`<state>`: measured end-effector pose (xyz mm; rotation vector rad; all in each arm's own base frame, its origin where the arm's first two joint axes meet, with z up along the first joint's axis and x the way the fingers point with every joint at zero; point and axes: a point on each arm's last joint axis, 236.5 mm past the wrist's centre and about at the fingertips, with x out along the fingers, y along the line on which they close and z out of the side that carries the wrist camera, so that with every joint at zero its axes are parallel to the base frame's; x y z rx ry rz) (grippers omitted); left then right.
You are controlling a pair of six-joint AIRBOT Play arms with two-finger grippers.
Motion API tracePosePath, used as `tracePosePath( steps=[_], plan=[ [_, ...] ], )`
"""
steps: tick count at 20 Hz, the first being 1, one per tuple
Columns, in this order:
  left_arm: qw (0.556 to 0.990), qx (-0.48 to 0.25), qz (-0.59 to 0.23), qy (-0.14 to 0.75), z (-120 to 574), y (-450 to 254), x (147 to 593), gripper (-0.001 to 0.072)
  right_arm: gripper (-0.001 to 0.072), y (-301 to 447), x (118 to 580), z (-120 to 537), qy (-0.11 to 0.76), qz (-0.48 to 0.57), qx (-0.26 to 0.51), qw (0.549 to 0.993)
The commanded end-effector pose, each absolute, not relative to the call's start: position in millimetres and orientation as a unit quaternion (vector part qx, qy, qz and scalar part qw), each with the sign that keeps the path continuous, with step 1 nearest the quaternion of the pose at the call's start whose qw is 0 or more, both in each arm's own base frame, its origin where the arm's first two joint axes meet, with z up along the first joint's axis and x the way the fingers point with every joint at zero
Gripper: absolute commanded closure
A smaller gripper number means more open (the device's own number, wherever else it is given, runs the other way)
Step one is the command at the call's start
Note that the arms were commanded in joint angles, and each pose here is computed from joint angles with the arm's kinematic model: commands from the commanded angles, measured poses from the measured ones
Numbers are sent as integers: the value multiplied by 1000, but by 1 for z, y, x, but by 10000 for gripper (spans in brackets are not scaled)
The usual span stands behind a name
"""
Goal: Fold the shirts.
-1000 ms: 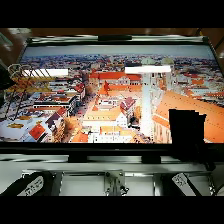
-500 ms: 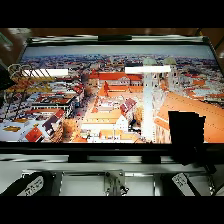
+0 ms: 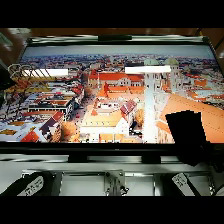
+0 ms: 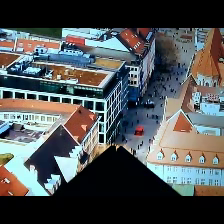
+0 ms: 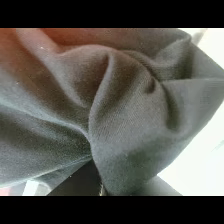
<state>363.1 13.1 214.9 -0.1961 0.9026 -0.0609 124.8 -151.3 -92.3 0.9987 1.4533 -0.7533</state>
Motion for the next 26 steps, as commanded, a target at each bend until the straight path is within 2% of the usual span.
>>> tracePosePath(
  steps=[1,4,5,6,7,8,11,13,16,18,21,24,25,26],
  plan=[
    [895,-96,-31,435,215,12,363,673,641,-135,107,-105,642,-325,432,543],
    [895,-96,-31,435,215,12,363,673,641,-123,99,-116,649,-321,438,532],
    [895,-96,-31,435,215,12,363,673,614,-127,102,-115,645,-324,436,538],
    [895,-96,-31,435,215,12,363,673,464,-131,104,-111,643,-326,433,541],
    [895,-96,-31,434,215,12,363,673,189,-135,105,-106,646,-322,427,545],
    [895,-96,-31,434,216,12,364,673,69,-136,105,-96,659,-304,414,550],
    [896,-96,-31,433,216,12,364,673,70,-154,89,-62,692,-312,376,532],
    [896,-96,-31,433,216,12,364,673,69,-163,97,-34,697,-294,359,547],
    [896,-96,-31,433,216,12,364,673,70,-175,164,12,644,-241,329,648],
    [895,-97,-33,433,216,11,364,673,70,-172,225,46,584,-199,305,726],
    [891,-95,-47,442,209,3,369,675,71,-127,326,89,480,-105,274,827],
    [873,-49,-117,472,184,-47,381,677,76,-53,393,113,416,-23,199,887],
    [864,-34,-142,481,173,-71,386,676,169,-29,401,108,423,-9,166,891],
    [852,-1,-162,497,155,-96,390,676,198,-9,401,95,447,-2,128,885]
  ],
)
